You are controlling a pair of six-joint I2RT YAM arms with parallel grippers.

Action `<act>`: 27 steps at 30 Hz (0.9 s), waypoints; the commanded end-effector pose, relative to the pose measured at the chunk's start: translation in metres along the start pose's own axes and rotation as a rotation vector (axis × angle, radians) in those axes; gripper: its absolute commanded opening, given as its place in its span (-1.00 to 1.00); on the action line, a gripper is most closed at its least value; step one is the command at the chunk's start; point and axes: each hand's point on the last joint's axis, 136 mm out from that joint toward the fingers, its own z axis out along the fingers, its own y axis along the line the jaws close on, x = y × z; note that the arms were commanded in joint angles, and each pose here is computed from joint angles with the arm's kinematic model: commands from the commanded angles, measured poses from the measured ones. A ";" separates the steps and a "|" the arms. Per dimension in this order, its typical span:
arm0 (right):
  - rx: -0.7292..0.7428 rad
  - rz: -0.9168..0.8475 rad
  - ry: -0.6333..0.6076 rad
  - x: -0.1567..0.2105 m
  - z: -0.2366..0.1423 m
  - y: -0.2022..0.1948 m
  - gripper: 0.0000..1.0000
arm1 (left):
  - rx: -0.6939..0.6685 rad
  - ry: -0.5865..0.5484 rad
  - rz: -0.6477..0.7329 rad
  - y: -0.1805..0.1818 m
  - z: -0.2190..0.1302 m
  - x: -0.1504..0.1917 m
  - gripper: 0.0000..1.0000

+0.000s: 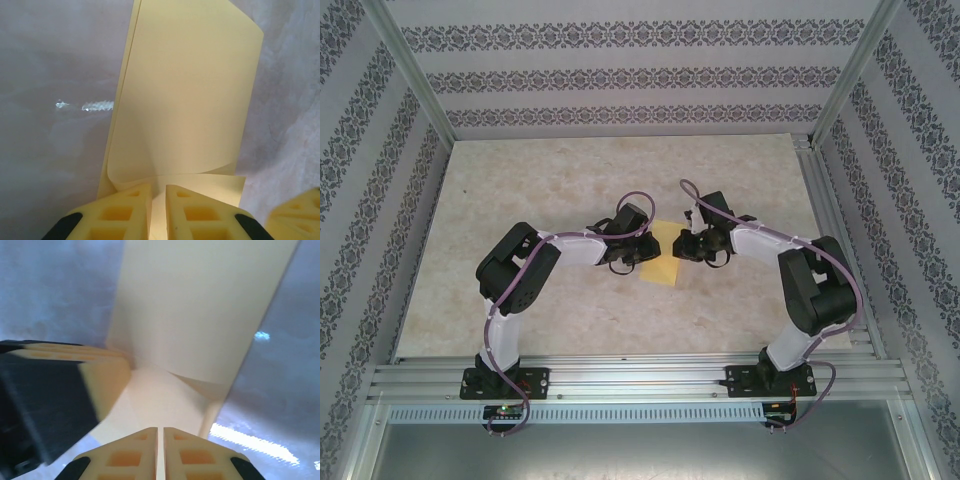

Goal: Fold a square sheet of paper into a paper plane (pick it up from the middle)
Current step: Fold the triangle a second time at the center of the table.

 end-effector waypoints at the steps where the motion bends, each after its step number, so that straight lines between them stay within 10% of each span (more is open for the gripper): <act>1: -0.101 0.017 0.018 0.013 0.004 0.021 -0.77 | -0.028 0.039 -0.005 0.009 0.005 0.006 -0.63; 27: 0.014 0.103 0.194 0.085 0.041 -0.030 -0.78 | -0.021 0.054 -0.001 0.008 0.008 0.008 -0.64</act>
